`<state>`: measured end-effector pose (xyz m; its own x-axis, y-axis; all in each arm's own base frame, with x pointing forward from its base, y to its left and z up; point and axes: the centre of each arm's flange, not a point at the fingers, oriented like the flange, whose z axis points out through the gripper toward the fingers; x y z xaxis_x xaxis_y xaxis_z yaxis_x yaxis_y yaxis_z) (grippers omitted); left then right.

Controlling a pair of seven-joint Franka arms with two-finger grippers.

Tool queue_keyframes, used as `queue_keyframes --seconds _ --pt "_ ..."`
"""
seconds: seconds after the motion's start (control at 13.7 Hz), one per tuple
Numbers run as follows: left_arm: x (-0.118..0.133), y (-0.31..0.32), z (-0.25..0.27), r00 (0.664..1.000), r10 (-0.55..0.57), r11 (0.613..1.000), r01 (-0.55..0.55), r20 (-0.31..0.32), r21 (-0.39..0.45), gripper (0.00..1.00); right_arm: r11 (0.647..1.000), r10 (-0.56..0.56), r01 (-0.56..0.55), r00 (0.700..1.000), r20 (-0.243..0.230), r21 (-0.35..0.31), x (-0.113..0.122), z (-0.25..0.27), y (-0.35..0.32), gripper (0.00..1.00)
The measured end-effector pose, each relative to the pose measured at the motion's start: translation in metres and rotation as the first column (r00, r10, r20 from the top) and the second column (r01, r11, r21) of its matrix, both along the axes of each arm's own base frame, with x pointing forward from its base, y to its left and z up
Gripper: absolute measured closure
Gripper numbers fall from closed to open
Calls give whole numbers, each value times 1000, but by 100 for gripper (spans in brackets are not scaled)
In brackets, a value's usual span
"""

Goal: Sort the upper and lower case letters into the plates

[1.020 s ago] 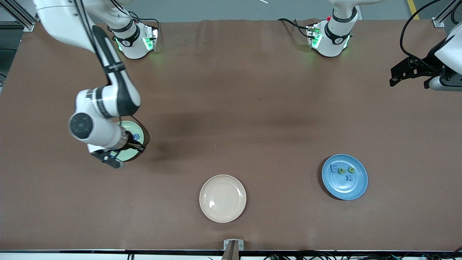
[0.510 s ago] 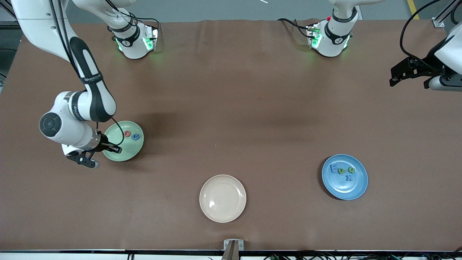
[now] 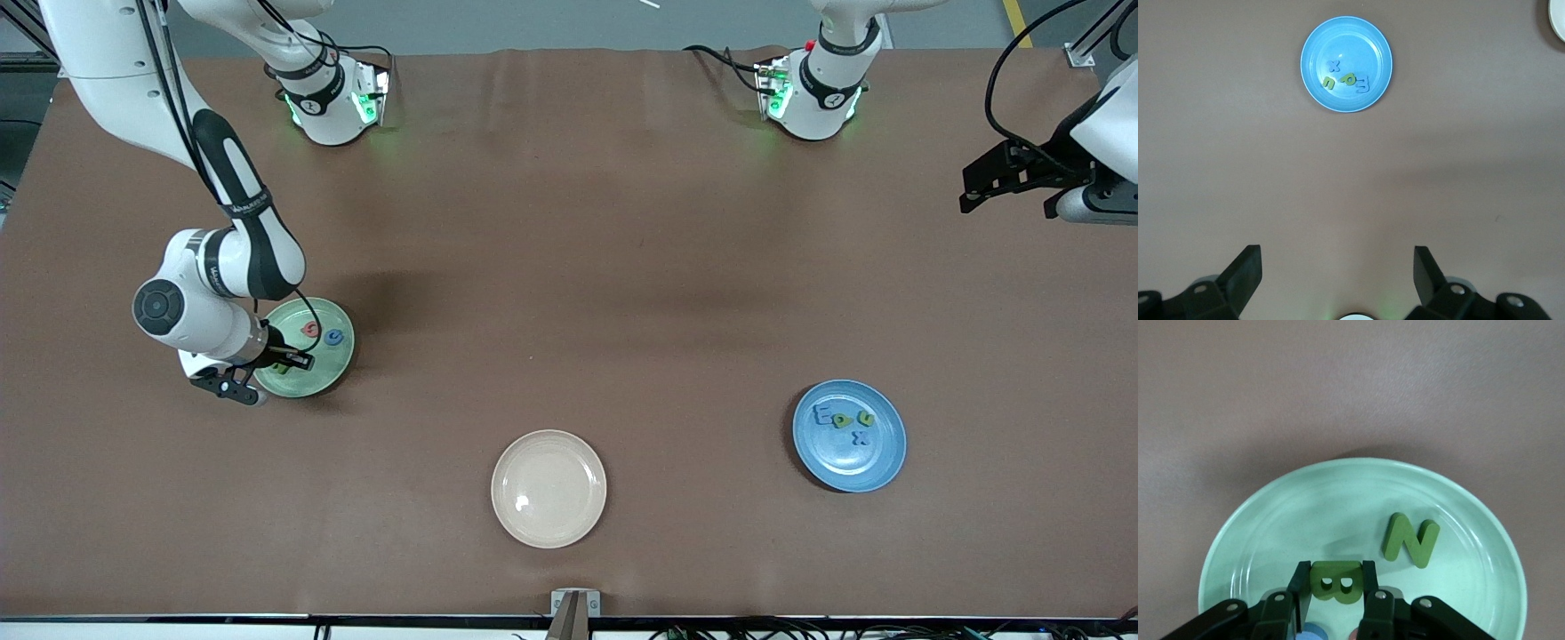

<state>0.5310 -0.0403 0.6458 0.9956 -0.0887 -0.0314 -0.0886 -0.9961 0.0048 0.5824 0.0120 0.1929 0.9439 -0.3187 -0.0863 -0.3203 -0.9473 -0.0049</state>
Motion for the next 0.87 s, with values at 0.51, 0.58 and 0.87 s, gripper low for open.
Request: queue_keyframes --seconds 0.51,0.58,0.87 --pt "0 0 0 1000 0 1000 0 0 0 0 1000 19 -19 1000 -15 6 5 4 4 21" --pt "0 0 0 1000 0 1000 0 0 0 0 999 38 -38 999 -32 12 10 13 5 10" --pt "0 0 -1 1000 0 1000 0 0 0 0 987 156 -150 980 -122 52 42 107 -15 0"
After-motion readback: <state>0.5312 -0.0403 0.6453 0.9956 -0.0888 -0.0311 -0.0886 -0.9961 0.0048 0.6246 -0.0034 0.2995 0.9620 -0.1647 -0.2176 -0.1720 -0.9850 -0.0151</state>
